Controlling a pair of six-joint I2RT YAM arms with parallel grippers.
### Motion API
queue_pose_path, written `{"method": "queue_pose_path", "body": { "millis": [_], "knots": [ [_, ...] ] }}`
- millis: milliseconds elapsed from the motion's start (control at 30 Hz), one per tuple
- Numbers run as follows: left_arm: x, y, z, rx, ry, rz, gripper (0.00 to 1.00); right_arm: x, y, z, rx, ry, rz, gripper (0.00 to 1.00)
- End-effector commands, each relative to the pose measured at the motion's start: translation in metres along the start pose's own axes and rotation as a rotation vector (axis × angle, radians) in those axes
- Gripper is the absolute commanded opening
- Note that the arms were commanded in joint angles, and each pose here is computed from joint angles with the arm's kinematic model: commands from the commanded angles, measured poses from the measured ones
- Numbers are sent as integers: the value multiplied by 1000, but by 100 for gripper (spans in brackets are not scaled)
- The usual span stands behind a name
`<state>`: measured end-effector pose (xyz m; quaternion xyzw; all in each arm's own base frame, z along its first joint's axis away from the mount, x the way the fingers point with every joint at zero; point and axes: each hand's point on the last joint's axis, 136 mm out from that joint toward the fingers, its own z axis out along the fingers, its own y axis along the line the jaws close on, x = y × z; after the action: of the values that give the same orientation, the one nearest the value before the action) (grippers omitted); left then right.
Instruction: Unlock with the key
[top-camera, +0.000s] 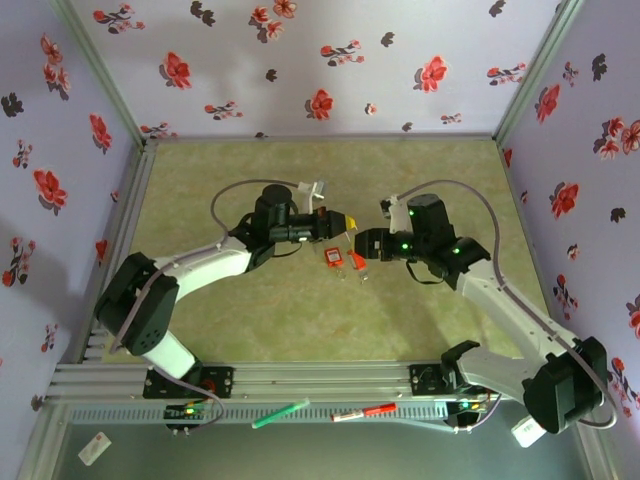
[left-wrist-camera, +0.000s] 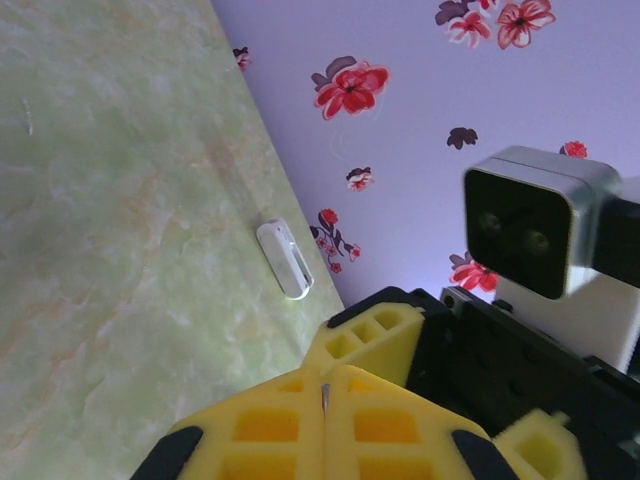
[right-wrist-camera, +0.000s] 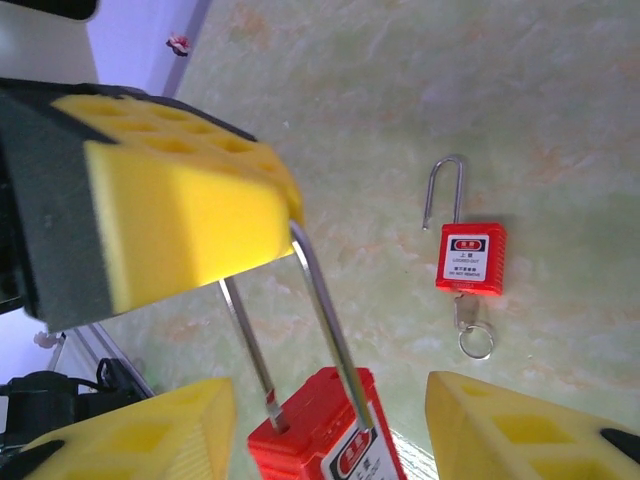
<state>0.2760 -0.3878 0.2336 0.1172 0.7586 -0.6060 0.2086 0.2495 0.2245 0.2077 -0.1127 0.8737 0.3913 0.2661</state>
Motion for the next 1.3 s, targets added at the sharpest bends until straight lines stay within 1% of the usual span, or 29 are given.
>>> {"method": "queue_pose_path", "body": {
  "millis": [0,233,367,567,667,833,933,1067,1200,1267],
  "knots": [
    [2,-12,4,67,8,40,0,-3,3,3,-35,0,-39,51],
    [8,-16,13,96,32,36,0,-2,10,4,-76,8,-62,45],
    [9,-16,15,107,30,34,0,0,10,6,-83,13,-62,34],
    [6,-18,16,111,27,44,0,7,7,8,-92,30,-49,27],
    [6,-19,17,113,26,51,0,9,10,8,-107,35,-46,27],
    [4,-18,18,122,19,55,0,11,16,6,-146,34,-50,33],
    [3,-20,19,131,14,56,0,13,18,7,-170,29,-47,32],
    [3,-20,19,134,15,55,0,13,20,8,-187,21,-43,26],
    [3,-20,20,138,13,55,0,12,22,8,-197,17,-46,11],
    [4,-19,20,141,11,56,0,12,23,8,-202,19,-45,7]
  ]
}}
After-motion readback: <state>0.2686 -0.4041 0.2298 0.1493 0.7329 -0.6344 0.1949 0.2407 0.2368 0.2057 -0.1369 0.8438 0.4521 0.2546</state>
